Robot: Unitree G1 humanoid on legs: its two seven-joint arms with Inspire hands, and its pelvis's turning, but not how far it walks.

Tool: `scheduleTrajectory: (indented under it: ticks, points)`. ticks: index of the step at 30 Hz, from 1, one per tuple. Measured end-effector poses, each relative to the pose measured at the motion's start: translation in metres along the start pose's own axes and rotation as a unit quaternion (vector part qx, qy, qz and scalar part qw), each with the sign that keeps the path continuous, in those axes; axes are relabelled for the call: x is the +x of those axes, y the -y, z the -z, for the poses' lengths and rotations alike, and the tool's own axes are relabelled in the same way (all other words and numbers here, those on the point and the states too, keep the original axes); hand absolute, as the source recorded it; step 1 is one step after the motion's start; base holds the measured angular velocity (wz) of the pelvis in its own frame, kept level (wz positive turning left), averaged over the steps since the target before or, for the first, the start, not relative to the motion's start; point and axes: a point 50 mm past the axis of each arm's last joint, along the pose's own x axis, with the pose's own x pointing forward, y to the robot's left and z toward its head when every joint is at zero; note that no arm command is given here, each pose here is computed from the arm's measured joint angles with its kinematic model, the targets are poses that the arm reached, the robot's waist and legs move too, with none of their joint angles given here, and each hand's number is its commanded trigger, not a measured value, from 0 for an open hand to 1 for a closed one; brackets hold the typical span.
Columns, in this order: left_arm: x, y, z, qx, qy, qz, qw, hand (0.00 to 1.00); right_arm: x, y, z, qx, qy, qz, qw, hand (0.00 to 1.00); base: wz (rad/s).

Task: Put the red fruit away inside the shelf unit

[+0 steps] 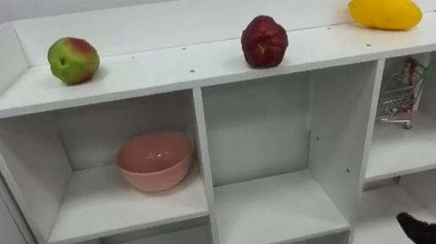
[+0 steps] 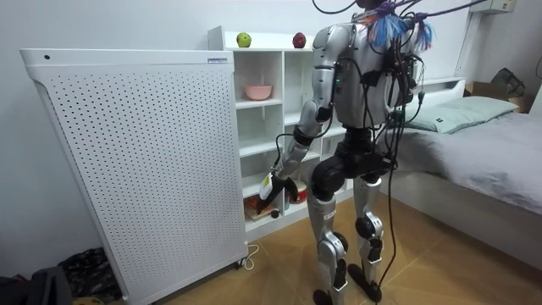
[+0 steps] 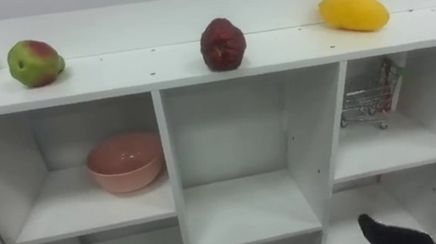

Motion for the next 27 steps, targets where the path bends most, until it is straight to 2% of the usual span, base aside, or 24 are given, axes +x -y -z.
scheduleTrajectory:
  ticks: [16, 27]
  points:
    - [0.002, 0.007, -0.021, 0.024, 0.032, 0.055, 0.998, 0.0, 0.03, -0.027, -0.072, 0.093, 0.126, -0.025, 0.987, 0.0, 0.01]
    - [0.008, -0.003, -0.063, 0.054, 0.078, 0.065, 0.993, 0.0, 0.047, -0.04, -0.111, 0.114, 0.173, -0.047, 0.977, 0.0, 0.01]
